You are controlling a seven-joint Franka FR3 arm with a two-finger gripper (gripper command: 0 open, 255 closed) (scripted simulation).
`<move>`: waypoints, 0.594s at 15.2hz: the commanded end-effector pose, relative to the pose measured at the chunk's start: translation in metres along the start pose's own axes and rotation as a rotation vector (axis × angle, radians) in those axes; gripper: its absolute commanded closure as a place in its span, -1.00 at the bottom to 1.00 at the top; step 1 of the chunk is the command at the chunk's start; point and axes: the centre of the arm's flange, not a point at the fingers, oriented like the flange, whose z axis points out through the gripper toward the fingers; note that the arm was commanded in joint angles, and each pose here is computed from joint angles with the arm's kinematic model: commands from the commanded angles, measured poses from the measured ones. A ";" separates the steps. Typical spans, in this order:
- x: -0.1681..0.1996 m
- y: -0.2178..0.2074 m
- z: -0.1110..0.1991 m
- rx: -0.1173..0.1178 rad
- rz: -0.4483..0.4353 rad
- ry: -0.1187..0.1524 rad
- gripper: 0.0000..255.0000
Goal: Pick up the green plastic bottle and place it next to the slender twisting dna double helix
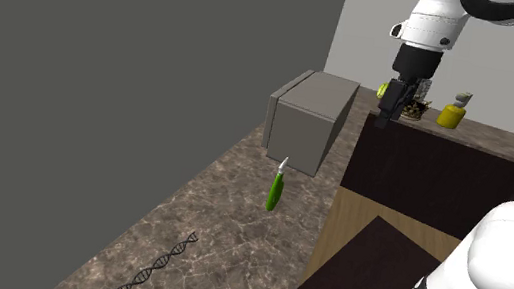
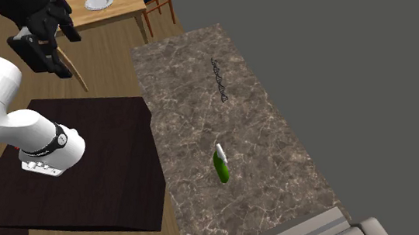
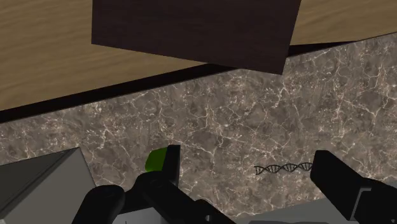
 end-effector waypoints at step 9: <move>0.093 0.015 0.066 0.057 0.240 -0.073 -1.00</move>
